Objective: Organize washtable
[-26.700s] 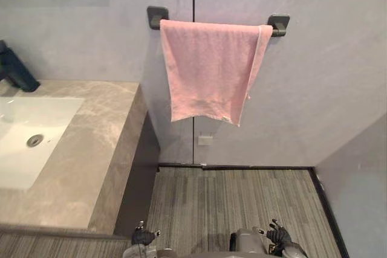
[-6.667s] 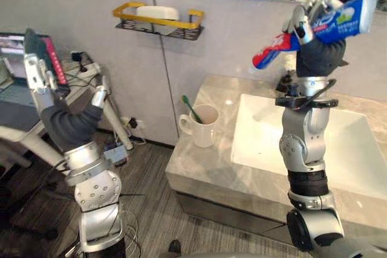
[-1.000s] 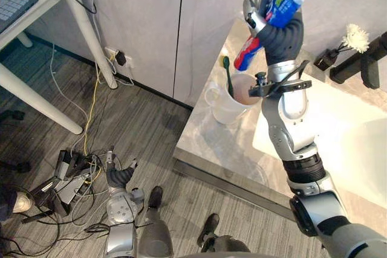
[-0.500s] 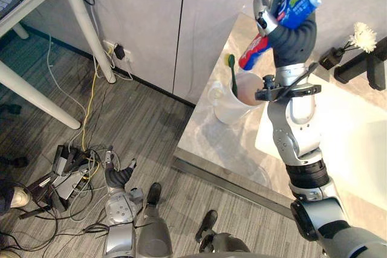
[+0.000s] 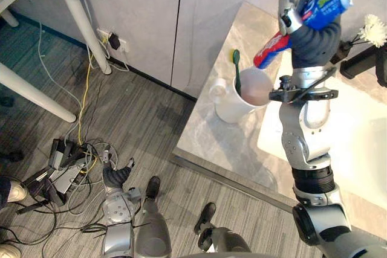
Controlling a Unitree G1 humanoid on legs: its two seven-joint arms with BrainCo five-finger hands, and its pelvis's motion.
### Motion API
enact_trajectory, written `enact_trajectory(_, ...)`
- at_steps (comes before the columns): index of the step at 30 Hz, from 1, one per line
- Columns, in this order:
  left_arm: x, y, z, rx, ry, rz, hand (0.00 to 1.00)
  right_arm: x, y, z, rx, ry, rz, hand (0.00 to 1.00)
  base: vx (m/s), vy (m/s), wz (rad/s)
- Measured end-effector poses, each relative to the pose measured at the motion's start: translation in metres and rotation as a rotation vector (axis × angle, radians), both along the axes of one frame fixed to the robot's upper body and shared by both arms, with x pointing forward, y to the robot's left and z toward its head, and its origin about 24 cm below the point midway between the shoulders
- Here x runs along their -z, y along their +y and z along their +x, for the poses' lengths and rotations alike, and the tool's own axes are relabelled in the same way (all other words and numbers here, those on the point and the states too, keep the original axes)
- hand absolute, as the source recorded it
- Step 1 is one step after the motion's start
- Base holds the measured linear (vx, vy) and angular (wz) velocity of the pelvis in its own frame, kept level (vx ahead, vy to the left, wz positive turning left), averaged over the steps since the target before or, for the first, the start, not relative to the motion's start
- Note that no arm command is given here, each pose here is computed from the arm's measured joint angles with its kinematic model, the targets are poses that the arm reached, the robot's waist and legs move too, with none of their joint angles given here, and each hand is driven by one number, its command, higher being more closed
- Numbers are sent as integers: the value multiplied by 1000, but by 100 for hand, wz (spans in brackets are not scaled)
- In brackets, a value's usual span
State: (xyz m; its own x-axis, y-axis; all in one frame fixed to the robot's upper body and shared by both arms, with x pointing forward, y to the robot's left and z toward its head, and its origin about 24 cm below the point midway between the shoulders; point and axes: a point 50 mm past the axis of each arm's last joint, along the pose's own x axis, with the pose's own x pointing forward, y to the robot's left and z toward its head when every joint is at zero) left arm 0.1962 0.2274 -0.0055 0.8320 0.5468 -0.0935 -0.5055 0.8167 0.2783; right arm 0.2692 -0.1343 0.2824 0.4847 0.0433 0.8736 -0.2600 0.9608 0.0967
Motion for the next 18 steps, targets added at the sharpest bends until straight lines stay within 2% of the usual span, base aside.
enact_trajectory(3,0,0,0,13,2,-3,0,-4,-1,-13,-13,-62,9,100,0,0,0)
enact_trajectory(18,0,0,1,17,2,-2,0,-6,-4,-20,-15,-93,28,100,0,0,0)
